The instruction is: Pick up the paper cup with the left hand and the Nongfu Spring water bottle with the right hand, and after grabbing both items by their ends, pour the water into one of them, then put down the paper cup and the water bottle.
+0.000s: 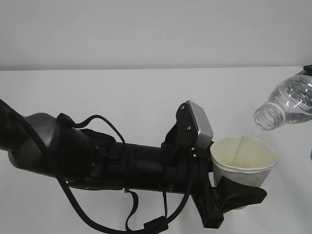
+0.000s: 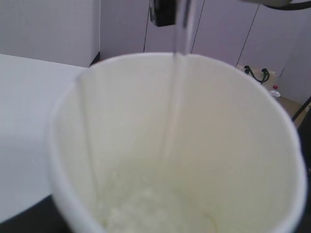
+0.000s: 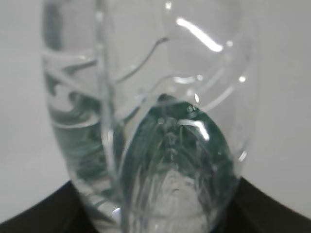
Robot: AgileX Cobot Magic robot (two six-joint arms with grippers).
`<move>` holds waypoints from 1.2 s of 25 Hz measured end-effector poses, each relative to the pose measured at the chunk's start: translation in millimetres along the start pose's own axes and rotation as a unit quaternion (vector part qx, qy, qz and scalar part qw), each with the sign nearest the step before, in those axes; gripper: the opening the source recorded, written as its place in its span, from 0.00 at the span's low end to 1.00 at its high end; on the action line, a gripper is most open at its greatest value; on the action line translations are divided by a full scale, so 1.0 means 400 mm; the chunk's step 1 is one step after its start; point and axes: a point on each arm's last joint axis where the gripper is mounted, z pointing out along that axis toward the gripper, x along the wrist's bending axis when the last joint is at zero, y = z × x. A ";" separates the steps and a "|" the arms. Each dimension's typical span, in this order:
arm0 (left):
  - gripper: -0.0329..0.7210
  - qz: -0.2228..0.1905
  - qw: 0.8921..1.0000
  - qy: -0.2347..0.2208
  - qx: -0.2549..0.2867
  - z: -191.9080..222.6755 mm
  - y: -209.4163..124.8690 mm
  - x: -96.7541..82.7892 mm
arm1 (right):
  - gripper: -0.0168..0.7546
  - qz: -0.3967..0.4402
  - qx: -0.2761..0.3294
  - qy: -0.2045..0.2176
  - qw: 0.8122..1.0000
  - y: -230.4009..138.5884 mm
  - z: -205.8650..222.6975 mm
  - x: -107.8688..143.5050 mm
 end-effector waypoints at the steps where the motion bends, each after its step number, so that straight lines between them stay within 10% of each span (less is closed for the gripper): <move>1: 0.65 0.000 1.000 0.000 0.000 0.000 0.000 0.000 | 0.57 0.000 0.000 0.000 1.000 0.000 0.000 0.000; 30: 0.65 0.000 1.000 0.000 0.000 0.000 0.000 0.000 | 0.57 -0.001 -0.003 -0.007 1.000 0.001 0.000 -0.003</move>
